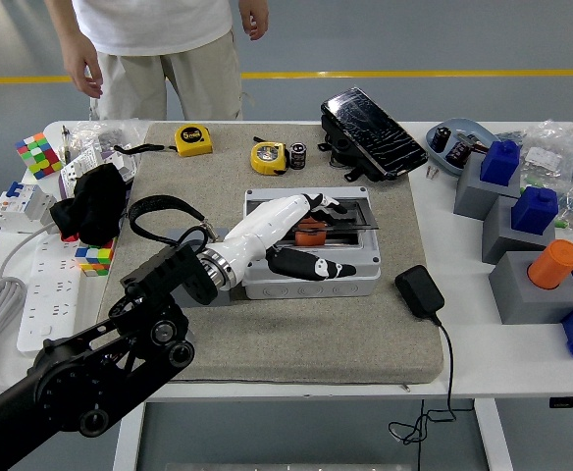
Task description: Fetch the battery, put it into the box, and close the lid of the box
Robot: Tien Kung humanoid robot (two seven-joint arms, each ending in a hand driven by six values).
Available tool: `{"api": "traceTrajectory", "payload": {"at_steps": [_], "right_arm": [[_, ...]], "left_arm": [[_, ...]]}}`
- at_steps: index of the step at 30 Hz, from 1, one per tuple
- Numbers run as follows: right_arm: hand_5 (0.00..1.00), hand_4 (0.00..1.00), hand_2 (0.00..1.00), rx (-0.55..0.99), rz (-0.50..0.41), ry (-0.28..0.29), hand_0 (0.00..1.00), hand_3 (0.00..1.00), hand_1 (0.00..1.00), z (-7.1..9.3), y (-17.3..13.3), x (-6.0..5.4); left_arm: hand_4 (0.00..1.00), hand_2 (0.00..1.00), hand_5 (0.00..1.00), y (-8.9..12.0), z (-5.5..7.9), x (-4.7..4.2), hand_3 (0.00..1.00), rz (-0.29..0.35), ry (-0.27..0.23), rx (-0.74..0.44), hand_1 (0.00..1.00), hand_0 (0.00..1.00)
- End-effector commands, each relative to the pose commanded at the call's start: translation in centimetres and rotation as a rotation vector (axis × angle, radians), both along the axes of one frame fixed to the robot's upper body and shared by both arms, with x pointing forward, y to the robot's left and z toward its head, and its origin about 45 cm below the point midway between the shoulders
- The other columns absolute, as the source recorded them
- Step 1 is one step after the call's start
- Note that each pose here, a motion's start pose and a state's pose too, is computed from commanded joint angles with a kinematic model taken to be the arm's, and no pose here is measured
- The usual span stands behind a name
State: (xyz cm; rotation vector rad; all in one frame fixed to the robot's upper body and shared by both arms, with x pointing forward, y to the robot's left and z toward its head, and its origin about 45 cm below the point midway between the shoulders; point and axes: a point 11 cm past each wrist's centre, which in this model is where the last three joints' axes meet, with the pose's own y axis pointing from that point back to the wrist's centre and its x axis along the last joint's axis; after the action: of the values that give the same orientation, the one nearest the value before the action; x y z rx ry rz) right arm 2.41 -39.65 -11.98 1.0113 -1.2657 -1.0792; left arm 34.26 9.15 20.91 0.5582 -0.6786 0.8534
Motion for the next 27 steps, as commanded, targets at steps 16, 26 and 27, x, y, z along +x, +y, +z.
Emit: {"api": "traceTrajectory", "payload": {"at_steps": [16,26,27], "right_arm": [[0.600,0.993,0.675,-0.001,-0.001,0.002,0.641,0.608,0.666,0.0,0.0,0.0],[0.600,0.993,0.675,-0.002,-0.001,-0.004,0.641,0.608,0.666,0.0,0.0,0.2],[0.600,0.993,0.675,-0.002,-0.001,-0.006,0.640,0.609,0.666,0.0,-0.1,0.3]], "left_arm": [[0.998,0.707,0.490,2.8,3.9,0.44,0.753,0.096,-0.137,-0.411,0.714,0.558],[0.998,0.695,0.496,8.0,1.1,1.04,0.739,0.279,-0.090,-0.514,0.703,0.562],[0.998,0.693,0.485,8.5,0.8,0.94,0.735,0.295,-0.085,-0.520,0.695,0.560]]}}
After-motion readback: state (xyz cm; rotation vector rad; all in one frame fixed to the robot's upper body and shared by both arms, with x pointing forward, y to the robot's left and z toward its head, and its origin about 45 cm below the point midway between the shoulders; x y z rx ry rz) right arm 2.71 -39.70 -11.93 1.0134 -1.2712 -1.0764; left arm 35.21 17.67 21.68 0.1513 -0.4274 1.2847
